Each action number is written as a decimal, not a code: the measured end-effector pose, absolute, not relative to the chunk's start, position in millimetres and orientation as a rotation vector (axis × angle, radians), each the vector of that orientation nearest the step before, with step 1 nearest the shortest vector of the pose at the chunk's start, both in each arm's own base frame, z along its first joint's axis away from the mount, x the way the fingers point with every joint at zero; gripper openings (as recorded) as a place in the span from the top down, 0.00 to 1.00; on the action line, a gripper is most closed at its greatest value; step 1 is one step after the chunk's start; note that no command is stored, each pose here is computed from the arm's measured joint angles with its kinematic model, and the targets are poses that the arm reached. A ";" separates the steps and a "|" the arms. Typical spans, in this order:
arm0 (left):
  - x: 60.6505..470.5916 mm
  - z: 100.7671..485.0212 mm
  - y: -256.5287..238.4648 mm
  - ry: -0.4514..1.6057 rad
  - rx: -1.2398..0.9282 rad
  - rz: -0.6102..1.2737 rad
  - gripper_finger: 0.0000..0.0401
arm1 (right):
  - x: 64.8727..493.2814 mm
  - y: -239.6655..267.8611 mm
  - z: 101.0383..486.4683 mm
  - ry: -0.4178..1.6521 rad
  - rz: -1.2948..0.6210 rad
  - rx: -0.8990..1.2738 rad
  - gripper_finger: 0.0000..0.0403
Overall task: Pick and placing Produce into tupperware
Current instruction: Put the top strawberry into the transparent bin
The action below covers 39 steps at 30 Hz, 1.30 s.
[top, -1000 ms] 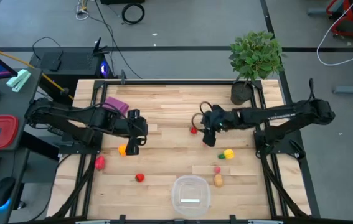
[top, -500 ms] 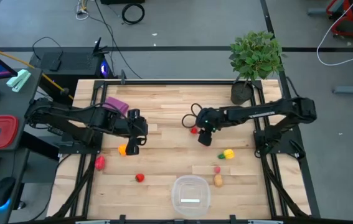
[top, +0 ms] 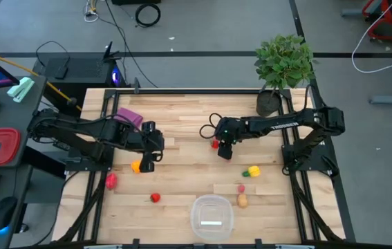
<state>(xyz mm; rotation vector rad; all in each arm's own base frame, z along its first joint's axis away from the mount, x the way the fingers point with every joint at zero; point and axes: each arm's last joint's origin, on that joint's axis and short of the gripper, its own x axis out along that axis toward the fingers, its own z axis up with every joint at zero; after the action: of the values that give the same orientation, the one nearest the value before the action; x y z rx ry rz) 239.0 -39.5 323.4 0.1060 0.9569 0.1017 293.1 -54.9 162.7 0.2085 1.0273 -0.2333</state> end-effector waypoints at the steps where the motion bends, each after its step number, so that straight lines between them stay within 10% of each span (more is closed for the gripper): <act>1: 239.0 323.4 -39.6 0.957 0.106 0.102 0.57 | 293.0 -55.7 162.5 1.028 -0.225 0.208 0.53; 32: 239.8 323.8 -39.7 0.949 0.111 0.098 0.57 | 307.4 -59.5 140.8 1.004 -0.207 0.225 0.53; 39: 239.8 323.9 -39.7 0.948 0.111 0.098 0.57 | 306.1 -59.4 134.5 1.039 -0.215 0.233 0.39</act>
<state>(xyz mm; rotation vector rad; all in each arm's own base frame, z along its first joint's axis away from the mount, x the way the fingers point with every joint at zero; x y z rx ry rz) 239.8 -39.7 323.9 0.1110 0.9481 0.0978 306.1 -59.4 134.5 0.2334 1.0394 -0.2154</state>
